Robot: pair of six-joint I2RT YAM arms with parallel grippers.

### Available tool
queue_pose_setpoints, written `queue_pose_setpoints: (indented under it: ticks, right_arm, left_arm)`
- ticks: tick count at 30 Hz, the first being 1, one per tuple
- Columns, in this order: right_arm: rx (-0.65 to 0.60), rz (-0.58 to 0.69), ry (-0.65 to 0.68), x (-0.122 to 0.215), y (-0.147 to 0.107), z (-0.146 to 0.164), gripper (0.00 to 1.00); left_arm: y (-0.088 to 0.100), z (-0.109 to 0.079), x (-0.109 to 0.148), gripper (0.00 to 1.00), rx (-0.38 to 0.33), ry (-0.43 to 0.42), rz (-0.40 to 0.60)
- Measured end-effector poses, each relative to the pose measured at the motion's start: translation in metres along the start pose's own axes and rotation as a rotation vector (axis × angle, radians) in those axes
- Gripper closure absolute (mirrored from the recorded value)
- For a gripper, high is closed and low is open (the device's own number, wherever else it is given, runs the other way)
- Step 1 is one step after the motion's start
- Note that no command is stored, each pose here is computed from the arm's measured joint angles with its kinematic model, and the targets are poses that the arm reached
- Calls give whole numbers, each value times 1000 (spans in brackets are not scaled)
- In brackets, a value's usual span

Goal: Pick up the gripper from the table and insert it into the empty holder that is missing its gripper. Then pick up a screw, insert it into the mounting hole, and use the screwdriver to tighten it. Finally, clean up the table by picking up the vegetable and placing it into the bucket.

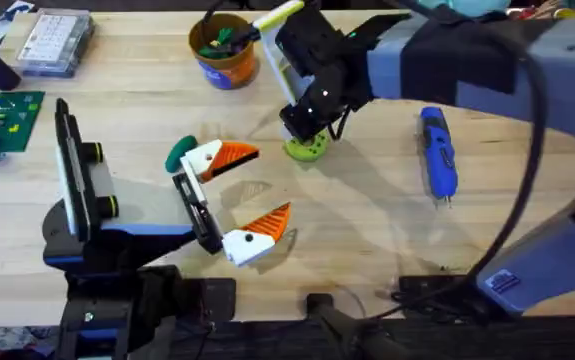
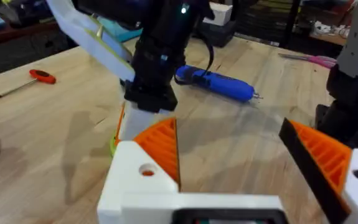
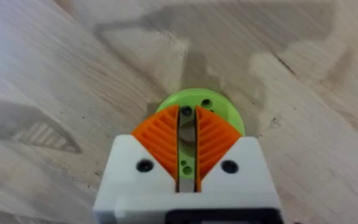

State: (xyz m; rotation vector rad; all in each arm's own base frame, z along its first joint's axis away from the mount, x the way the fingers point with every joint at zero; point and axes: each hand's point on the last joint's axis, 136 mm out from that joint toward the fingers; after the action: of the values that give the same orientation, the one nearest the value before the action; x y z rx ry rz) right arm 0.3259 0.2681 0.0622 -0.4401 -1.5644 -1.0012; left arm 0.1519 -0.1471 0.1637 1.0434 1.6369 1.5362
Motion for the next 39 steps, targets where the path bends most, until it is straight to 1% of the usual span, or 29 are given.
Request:
queue_pose_setpoints:
  ticks: [3,10,20,39]
  right_arm:
    - [0,17,-2,-7,-3,-1,858]
    - [0,16,-4,-6,-3,-1,858]
    - [0,-18,-3,-7,5,-1,858]
    - [1,-36,-2,-6,10,0,858]
  left_arm:
    - [0,0,0,12,0,0,0]
    - [0,0,0,12,0,2,0]
    - [0,0,0,12,0,2,0]
    - [0,0,0,12,0,2,0]
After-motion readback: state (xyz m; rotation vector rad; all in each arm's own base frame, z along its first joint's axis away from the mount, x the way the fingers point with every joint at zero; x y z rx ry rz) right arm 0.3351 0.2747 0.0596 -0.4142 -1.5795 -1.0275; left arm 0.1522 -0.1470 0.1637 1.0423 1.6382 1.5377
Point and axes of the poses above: each hand's point on the last joint's axis, 136 mm out from that joint toward the fingers, its own x axis back along the fingers, its own z axis along the line the jaws close on, y = z × x
